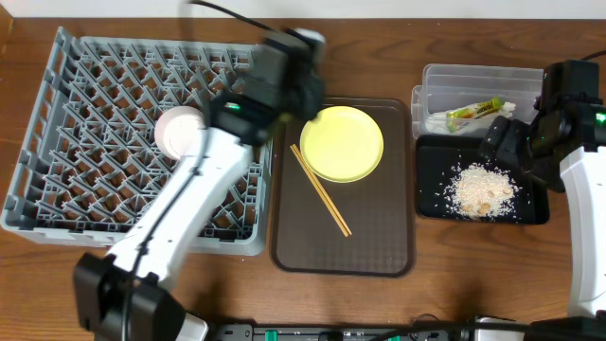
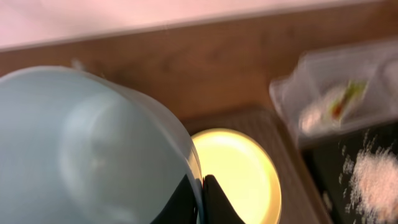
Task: Sort waste into correct bins and load items into the dishwasher
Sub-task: 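Place the light-blue bowl in the dish rack with the left gripper, then reach the left gripper to the wooden chopsticks on the tray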
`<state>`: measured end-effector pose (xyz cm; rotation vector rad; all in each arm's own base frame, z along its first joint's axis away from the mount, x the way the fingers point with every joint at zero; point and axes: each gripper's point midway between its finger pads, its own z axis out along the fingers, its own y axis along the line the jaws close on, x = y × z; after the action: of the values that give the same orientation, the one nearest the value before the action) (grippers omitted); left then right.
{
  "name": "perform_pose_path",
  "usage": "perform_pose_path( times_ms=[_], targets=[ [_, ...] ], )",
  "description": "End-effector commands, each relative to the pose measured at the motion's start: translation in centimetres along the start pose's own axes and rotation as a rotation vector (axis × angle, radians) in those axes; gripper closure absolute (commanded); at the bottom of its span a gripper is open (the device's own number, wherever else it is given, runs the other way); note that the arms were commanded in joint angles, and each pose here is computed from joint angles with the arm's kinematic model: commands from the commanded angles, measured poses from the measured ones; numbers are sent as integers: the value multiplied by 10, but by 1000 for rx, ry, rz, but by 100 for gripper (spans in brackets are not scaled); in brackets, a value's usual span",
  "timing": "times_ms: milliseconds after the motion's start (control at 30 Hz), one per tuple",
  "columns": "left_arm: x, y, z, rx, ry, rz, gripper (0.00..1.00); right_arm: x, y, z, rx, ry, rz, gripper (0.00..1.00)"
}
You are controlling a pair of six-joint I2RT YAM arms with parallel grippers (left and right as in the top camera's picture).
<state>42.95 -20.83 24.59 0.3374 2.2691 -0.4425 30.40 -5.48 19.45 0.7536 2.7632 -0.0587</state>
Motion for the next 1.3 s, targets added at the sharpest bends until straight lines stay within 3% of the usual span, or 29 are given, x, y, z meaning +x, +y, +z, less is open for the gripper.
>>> perform_pose_path(
  times_ms=[0, 333, 633, 1000, 1067, 1233, 1267],
  targets=[
    [-25, 15, -16, 230, -52, -110, 93, -1, -2, -6, -7, -19, 4, 2],
    [-43, 105, -11, 575, -129, -363, 93, 0, -3, -6, -4, -13, -2, 2],
    [-23, 169, 26, 757, -63, -702, 93, 2, -3, -6, -2, -6, -2, 2],
    [-7, 191, 33, 743, -32, -802, 92, 2, -3, -6, -2, -6, -2, 3],
    [-3, 203, 33, 710, -44, -813, 86, 2, -3, -6, -2, -5, -2, 4],
    [11, 244, 33, 565, -93, -846, 83, 4, -4, -6, 1, 2, -3, 4],
    [14, 249, 32, 549, -95, -848, 73, 4, -4, -6, 1, 3, -3, 4]
  ],
)
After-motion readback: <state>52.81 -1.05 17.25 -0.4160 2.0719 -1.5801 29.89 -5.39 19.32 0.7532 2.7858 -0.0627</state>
